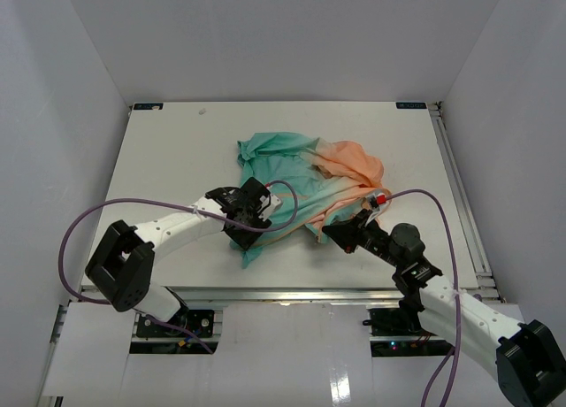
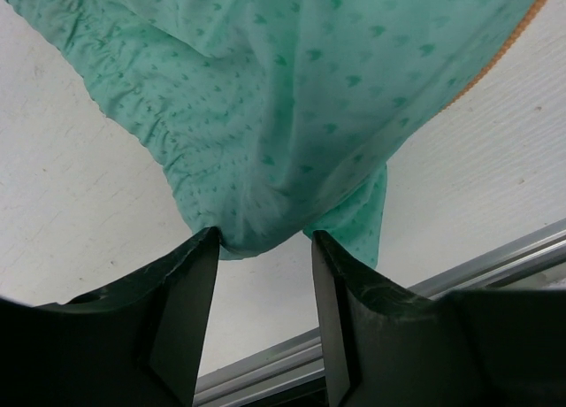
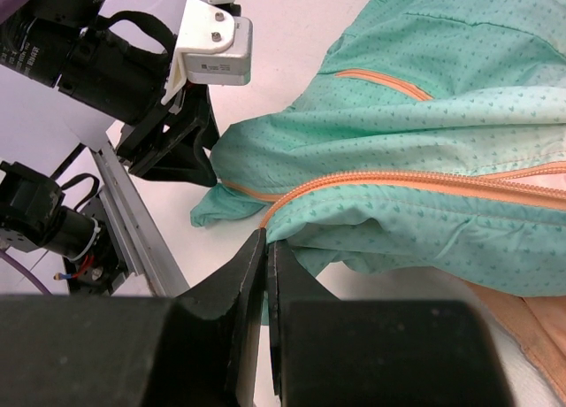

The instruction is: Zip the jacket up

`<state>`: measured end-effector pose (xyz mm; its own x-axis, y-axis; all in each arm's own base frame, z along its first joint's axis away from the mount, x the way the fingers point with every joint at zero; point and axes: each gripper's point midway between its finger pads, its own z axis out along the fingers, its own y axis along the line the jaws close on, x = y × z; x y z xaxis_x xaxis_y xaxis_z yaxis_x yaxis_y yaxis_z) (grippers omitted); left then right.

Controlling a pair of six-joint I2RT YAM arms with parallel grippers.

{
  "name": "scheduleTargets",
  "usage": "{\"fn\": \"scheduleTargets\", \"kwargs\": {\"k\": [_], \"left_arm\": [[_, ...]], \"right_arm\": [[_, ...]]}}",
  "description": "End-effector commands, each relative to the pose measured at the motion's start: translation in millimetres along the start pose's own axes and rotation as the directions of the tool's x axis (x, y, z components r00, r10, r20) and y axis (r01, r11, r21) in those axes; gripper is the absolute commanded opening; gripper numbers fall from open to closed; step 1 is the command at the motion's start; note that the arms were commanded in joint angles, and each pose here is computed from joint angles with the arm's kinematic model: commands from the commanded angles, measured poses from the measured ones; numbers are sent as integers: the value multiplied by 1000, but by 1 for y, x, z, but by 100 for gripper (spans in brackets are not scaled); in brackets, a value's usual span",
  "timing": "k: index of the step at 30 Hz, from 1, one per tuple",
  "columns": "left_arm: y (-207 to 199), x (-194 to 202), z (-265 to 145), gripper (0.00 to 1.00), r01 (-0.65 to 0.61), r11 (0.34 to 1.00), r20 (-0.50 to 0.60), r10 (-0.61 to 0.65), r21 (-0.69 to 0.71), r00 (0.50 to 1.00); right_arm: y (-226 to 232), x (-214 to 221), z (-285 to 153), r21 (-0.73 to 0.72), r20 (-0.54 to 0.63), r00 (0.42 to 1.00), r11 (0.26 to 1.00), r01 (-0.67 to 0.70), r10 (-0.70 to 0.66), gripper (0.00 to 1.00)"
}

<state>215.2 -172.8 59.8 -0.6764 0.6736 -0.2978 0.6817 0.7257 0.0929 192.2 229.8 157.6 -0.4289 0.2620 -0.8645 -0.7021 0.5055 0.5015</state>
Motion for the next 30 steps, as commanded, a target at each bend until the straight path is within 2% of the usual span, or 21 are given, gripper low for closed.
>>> {"fn": "scheduleTargets", "kwargs": {"k": [1, 9, 14, 16, 18, 21, 26, 30], "left_arm": [[8, 0, 3, 55, -5, 1000, 6, 5, -23, 1000], [12, 1, 11, 51, 3, 1000, -23, -4, -28, 1000], [1, -2, 10, 46, 1, 1000, -12, 0, 30, 1000], [-6, -5, 8, 36, 1, 997, -5, 0, 72, 1000], [-16, -14, 2, 14, 5, 991, 23, -8, 136, 1000], [-21, -31, -12, 1, 12, 985, 110, -31, 169, 993], [-23, -63, -41, 0, 34, 977, 245, -86, 209, 966], [-27, -81, -55, 0, 105, 964, 306, -180, 246, 935]], "right_arm": [[4, -7, 0, -24, 24, 999, 999, 29, -28, 8], [4, -6, -2, -22, 27, 999, 999, 29, -29, 8], [2, -4, -3, -17, 25, 999, 999, 27, -27, 8], [2, -4, -3, -17, 25, 999, 999, 28, -27, 8], [2, -5, -3, -17, 25, 999, 999, 28, -27, 8], [2, -5, -2, -17, 26, 999, 999, 31, -30, 8], [-1, -9, 1, 2, 21, 999, 999, 38, -38, 8], [-4, -12, 2, 30, 21, 999, 999, 42, -43, 8]]}}
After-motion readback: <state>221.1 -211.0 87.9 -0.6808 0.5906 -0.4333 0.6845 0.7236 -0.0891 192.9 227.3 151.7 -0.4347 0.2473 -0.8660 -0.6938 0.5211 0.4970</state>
